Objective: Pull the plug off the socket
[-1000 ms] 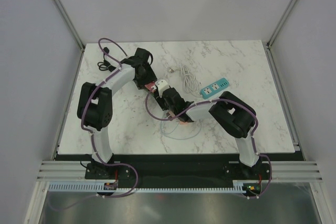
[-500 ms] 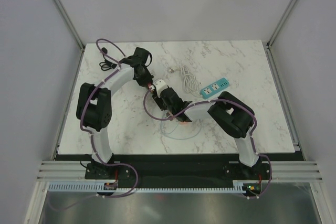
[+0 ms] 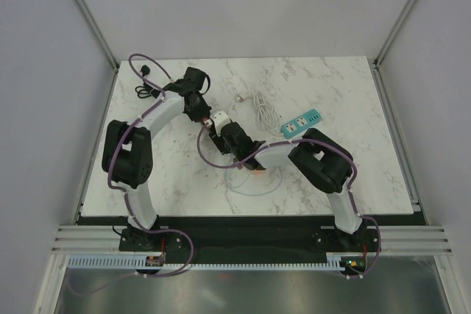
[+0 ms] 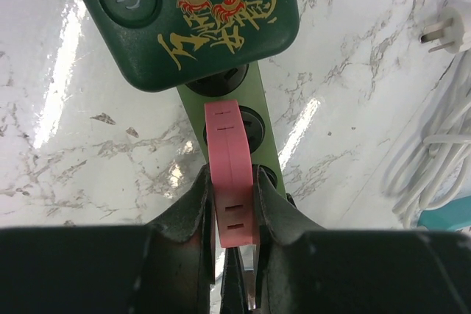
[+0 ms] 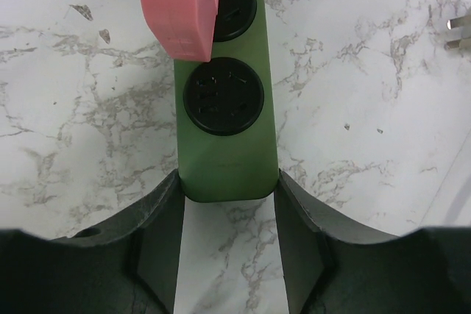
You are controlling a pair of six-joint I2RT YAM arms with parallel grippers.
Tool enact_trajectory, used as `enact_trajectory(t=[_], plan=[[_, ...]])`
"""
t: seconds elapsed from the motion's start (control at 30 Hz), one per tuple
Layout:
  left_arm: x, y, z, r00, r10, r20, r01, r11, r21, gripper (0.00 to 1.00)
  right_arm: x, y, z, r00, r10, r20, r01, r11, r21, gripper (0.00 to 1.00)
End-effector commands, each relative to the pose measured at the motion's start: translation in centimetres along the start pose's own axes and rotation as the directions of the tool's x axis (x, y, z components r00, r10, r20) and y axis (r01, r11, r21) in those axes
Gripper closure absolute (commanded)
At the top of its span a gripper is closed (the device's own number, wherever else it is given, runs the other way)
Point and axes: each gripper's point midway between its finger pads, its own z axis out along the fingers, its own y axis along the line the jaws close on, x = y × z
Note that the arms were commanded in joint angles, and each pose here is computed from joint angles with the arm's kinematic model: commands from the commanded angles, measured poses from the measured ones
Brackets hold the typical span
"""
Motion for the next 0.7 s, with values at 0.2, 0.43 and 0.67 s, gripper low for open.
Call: enact_trajectory(t=[0.2,0.43,0.67], plan=[[-2.6,-2.8,-3.9,0.988,0.118,0.103,-0.134,0.978,0.16,0.98,0.1,2.1,0.4,0.999,0.028,-0.016,-0.029,0.991,-0.127,0.65],[-3.1,-2.6,-3.7,0.98,0.155,0.127,-0.173,0.974,0.144,0.98,-2.7,0.9,0.4,0.963,0.271,-0.006,-0.261,0.919,-0.295,0.23],[-3.4,-2.4,-3.8,0.977,0.164,0.138,-0.184,0.973,0.142,0.98,-6.2,1.3,-1.3,0.93,0.367,0.034,-0.322,0.854,-0.409,0.02]])
